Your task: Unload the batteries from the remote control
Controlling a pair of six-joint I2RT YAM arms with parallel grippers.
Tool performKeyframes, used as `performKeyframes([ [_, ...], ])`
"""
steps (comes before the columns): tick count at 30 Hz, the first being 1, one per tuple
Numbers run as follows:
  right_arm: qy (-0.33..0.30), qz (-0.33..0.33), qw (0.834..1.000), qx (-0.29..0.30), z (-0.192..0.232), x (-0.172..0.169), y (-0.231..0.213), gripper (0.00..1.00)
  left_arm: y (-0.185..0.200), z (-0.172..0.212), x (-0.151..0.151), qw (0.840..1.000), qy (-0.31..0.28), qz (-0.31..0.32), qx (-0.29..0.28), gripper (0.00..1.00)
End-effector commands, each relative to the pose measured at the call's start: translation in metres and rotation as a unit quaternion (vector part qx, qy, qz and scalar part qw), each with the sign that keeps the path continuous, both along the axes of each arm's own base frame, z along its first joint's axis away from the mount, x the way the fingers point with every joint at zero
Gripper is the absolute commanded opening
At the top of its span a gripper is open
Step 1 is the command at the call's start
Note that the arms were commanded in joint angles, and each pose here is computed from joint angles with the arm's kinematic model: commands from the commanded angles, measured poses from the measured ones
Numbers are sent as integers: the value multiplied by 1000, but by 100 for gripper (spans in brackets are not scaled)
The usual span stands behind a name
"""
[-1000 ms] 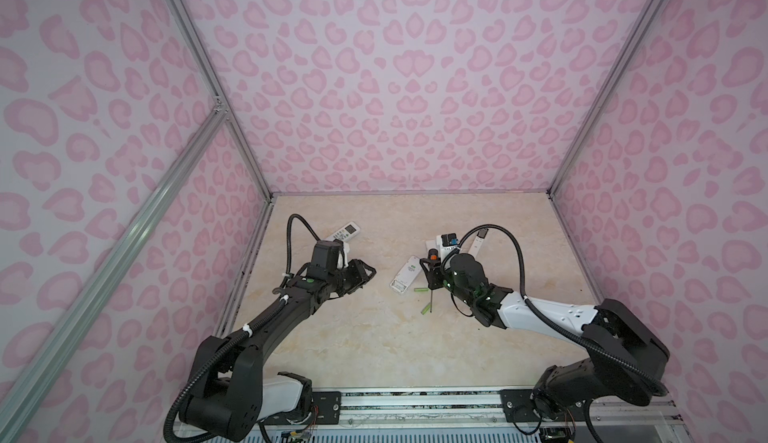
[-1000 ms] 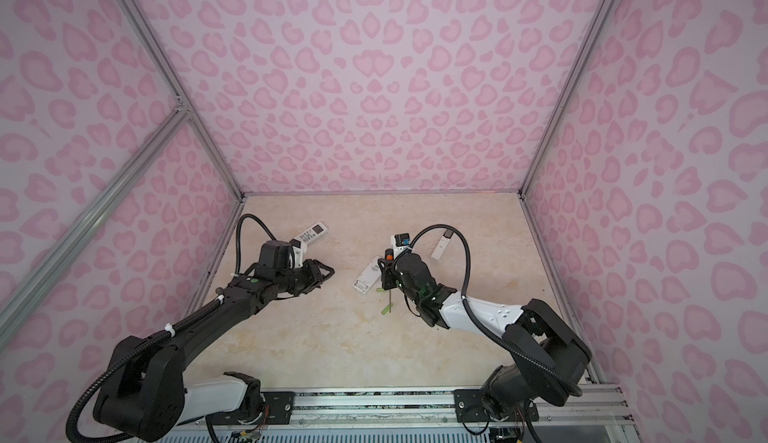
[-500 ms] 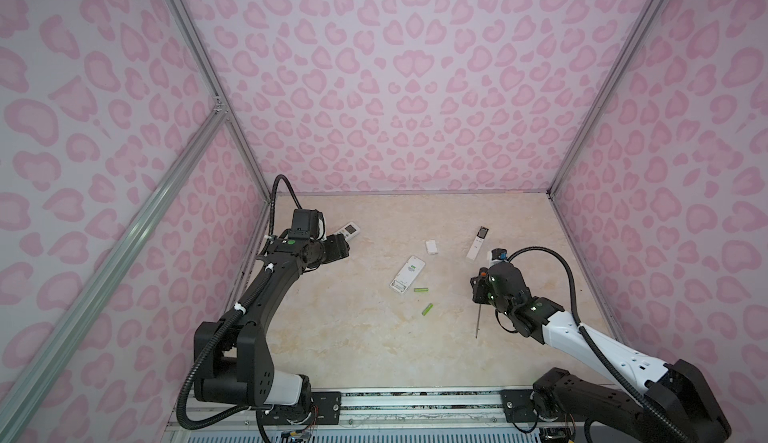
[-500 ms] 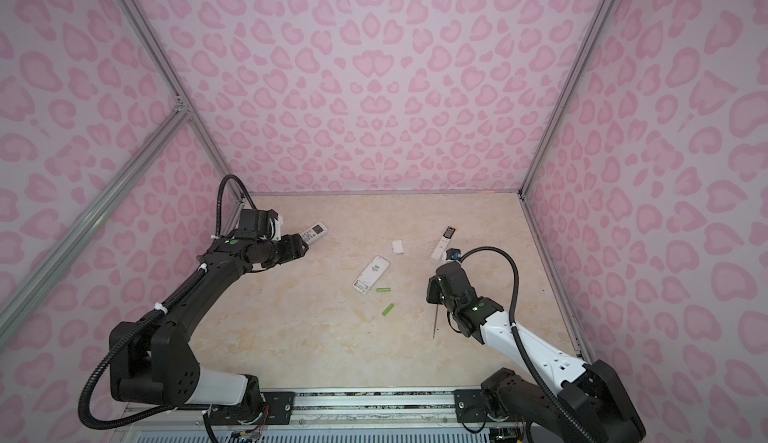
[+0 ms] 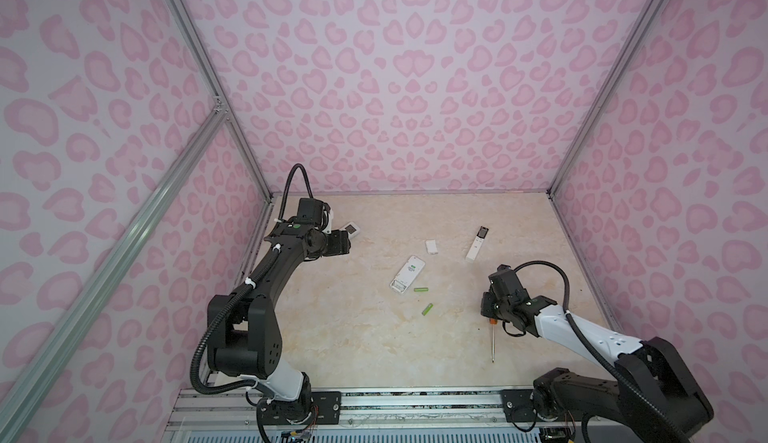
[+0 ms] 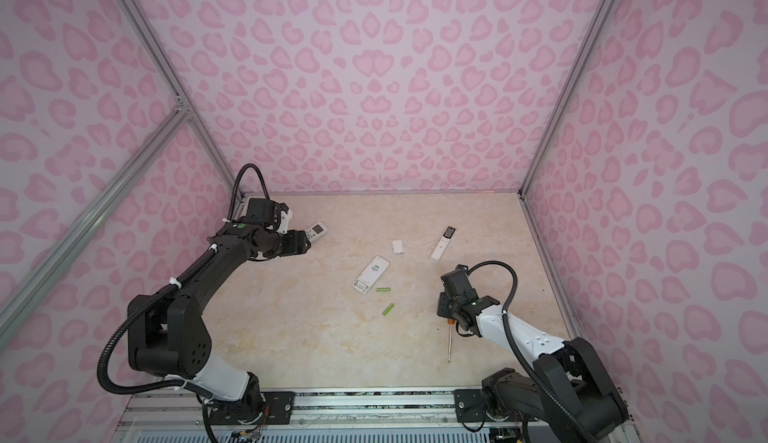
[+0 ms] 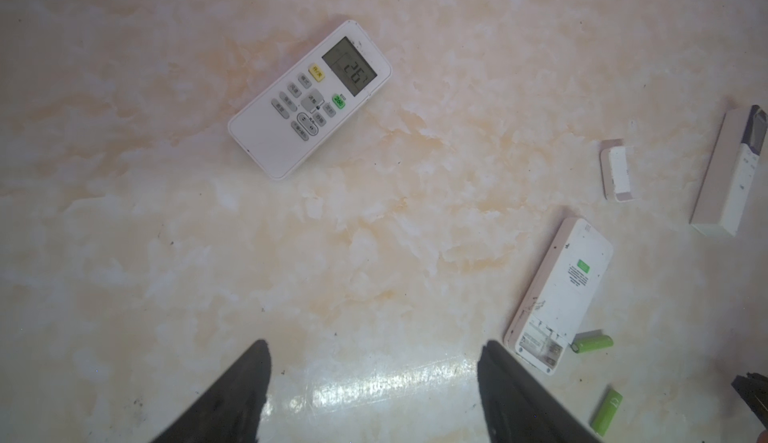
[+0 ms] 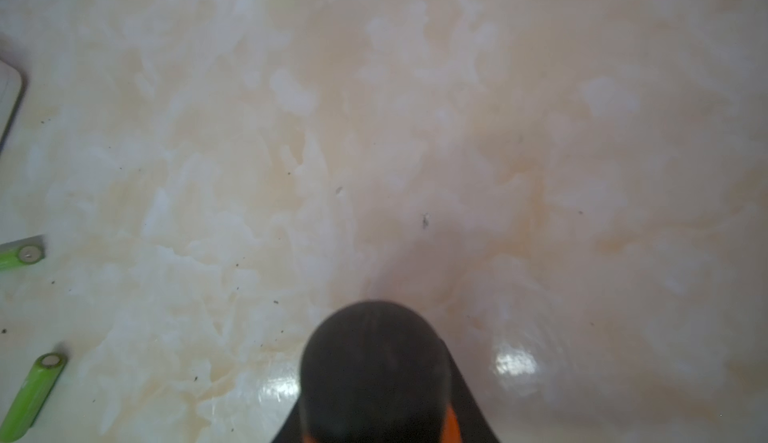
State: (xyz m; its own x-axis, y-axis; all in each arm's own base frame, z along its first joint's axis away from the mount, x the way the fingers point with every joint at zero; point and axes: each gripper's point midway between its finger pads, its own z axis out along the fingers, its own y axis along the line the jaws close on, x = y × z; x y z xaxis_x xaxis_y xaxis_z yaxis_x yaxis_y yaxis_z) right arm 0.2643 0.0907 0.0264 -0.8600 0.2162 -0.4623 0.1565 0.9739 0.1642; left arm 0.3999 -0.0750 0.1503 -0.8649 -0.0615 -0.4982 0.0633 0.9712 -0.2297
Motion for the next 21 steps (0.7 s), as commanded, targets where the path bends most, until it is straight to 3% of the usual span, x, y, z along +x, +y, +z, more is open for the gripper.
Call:
performKeyframes([
  [1,40,24,999,-2,-16,-4,7,34,7,3,8,999,-14,-24,42,83],
  [11,55,48,997,-1,-32,1,22,46,32,1,43,990,-40,-16,131,88],
  [16,36,52,998,2,-22,5,23,48,39,2,64,984,-57,-23,166,94],
  [21,-1,53,999,12,0,12,25,48,42,-10,86,985,-30,-33,168,100],
])
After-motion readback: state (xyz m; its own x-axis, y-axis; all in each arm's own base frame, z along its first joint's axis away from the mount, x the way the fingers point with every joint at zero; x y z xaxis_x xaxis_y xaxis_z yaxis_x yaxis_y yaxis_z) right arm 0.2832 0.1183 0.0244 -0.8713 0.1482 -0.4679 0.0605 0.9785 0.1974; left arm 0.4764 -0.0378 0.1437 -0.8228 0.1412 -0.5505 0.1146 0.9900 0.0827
